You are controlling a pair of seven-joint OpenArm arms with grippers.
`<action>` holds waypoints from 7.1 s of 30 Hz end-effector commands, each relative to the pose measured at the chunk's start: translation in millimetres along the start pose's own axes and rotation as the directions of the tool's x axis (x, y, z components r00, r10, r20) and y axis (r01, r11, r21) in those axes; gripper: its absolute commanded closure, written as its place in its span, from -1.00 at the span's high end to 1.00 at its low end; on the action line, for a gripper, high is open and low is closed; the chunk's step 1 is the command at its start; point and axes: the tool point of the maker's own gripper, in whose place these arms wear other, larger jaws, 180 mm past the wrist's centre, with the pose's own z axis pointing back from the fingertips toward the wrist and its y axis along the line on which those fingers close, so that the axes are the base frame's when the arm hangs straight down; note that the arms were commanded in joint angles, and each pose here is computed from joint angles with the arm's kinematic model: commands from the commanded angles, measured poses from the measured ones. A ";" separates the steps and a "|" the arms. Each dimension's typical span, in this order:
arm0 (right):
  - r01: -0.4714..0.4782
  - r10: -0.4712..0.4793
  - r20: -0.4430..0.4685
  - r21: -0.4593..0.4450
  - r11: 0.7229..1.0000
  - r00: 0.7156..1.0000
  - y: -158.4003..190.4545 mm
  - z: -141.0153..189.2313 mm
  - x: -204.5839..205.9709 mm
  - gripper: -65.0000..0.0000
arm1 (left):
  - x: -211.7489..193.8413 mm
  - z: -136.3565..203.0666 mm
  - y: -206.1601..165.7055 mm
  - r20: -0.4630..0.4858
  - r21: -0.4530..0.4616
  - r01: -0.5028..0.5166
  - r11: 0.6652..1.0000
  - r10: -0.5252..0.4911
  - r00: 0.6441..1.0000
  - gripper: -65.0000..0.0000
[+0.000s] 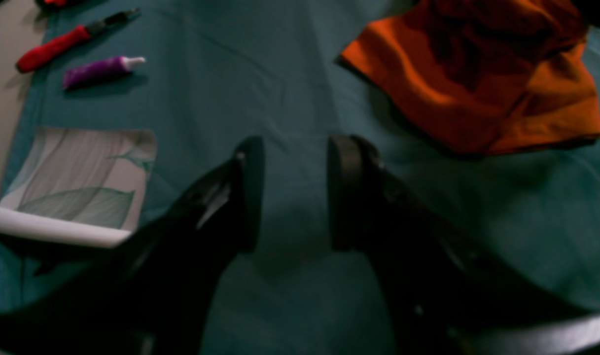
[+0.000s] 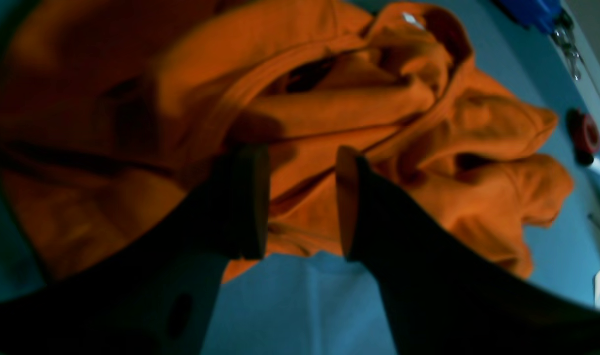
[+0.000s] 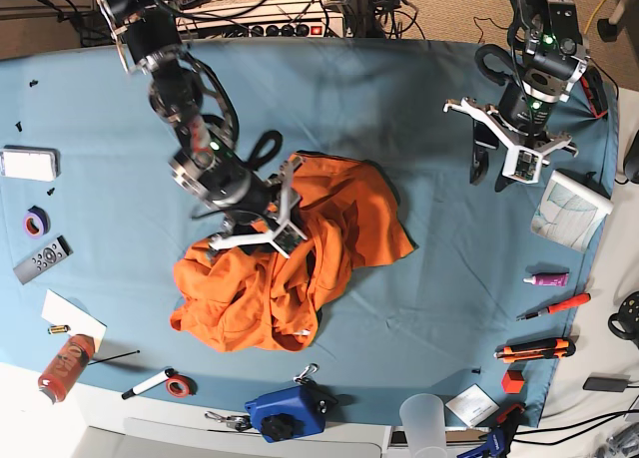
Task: Layout the t-shirt on the table in an organized manner, then fold the t-shirt properly
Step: 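Lower the right gripper onto the crumpled orange t-shirt and grasp it, then drag the grasped shirt fabric with the right gripper away from the shirt, then lower the left gripper and grasp the shirt's other edge, then lift the shirt with both grippers and lay it down stretched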
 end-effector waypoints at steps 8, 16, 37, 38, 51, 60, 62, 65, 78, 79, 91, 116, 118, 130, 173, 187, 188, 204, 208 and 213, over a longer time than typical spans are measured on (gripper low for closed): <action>0.046 -0.048 -0.018 -0.074 0.996 0.999 -16.2 -6.8 3.7 -0.96 | 12.1 1.9 0.8 0.045 0.001 0.007 1.000 -0.007 0.999 -0.30; -0.003 -0.015 -0.050 -0.330 0.944 0.999 -70.2 3.8 4.5 -1.00 | 12.0 1.9 0.8 0.045 0.001 0.007 1.000 -0.007 0.999 -0.30; 0.568 -0.467 0.330 -0.567 0.597 0.820 -285.3 127.1 -40.8 -1.00 | 16.1 1.5 -62.6 0.075 -0.252 0.037 0.967 -0.019 0.997 -0.23; 0.579 -0.489 0.324 -0.575 0.578 0.810 -289.8 129.9 -53.6 -1.00 | 15.9 0.9 -73.9 0.078 -0.279 0.047 0.959 -0.027 0.997 -0.21; 0.733 -0.710 0.264 -0.455 0.505 0.653 -281.2 113.6 -142.7 -1.00 | 46.2 -35.8 -137.6 0.170 -0.270 0.260 0.927 -0.220 0.961 0.00; 0.688 -0.685 0.063 -0.084 0.721 0.726 -214.0 91.0 -111.6 -0.41 | 29.6 -58.6 -130.6 0.112 -0.239 0.262 0.935 -0.241 0.964 0.00; 0.701 -0.700 0.036 -0.033 0.712 0.713 -203.9 90.3 -109.2 -0.23 | 30.2 -59.6 -126.6 0.106 -0.217 0.247 0.944 -0.229 0.968 0.00; 0.704 -0.703 0.031 -0.022 0.710 0.710 -201.5 90.0 -108.8 -0.23 | 29.4 -59.7 -126.0 0.101 -0.215 0.246 0.945 -0.229 0.968 0.00; 0.704 -0.677 0.199 -0.136 0.697 0.708 -233.9 89.3 -99.9 -0.23 | 29.4 -59.7 -126.1 0.101 -0.216 0.246 0.945 -0.229 0.968 0.00; 0.708 -0.680 0.203 -0.126 0.695 0.704 -231.3 86.2 -97.4 -0.23 | 29.4 -59.7 -126.2 0.101 -0.216 0.246 0.945 -0.229 0.968 0.00; 0.733 -0.720 0.143 -0.084 0.675 0.679 -200.6 13.0 -84.5 -0.24 | 25.0 -58.6 -126.9 0.087 -0.220 0.243 0.945 -0.229 0.970 0.00; 0.767 -0.697 0.321 -0.266 0.583 0.641 -280.8 74.9 -67.3 -1.00 | 49.2 -114.8 -119.4 0.133 -0.268 0.367 0.891 -0.343 0.930 0.00; 0.765 -0.699 0.311 -0.270 0.585 0.644 -277.7 73.5 -70.9 -1.00 | 52.6 -138.2 -107.0 0.105 -0.254 0.384 0.888 -0.369 0.923 0.00; 0.757 -0.705 0.279 -0.290 0.586 0.652 -272.1 72.7 -83.3 -1.00 | 36.2 -212.0 -59.5 -0.239 -0.396 0.274 0.876 -0.387 0.891 0.00; 0.755 -0.463 0.629 -0.336 0.563 0.625 -400.7 181.9 20.5 -1.00 | 347.6 -155.5 84.8 -0.068 -0.157 0.262 0.952 -0.275 0.959 -1.00; 0.777 -0.646 0.456 -0.197 0.598 0.612 -374.1 187.9 -11.1 -1.00 | 248.2 -155.2 95.8 -0.315 -0.273 0.109 0.956 -0.196 0.929 -1.00; 0.774 -0.650 0.443 -0.196 0.602 0.617 -371.6 188.0 -15.8 -1.00 | 234.9 -154.9 97.9 -0.338 -0.279 0.092 0.956 -0.187 0.922 -1.00; 0.709 -0.711 0.091 -0.232 0.666 0.697 -250.6 154.2 -126.8 -1.00 | 20.2 -124.4 50.6 -0.570 -0.393 0.011 0.919 -0.253 0.782 -1.00; 0.766 -0.770 0.104 -0.251 0.592 0.630 -227.6 159.0 -165.9 -1.00 | -2.7 -114.9 30.9 -0.557 -0.365 -0.018 0.931 -0.202 0.806 -1.00; 0.814 -0.802 0.168 -0.230 0.533 0.573 -200.8 163.8 -193.2 -1.00 | -4.4 -108.5 15.9 -0.512 -0.344 -0.078 0.936 -0.117 0.851 -1.00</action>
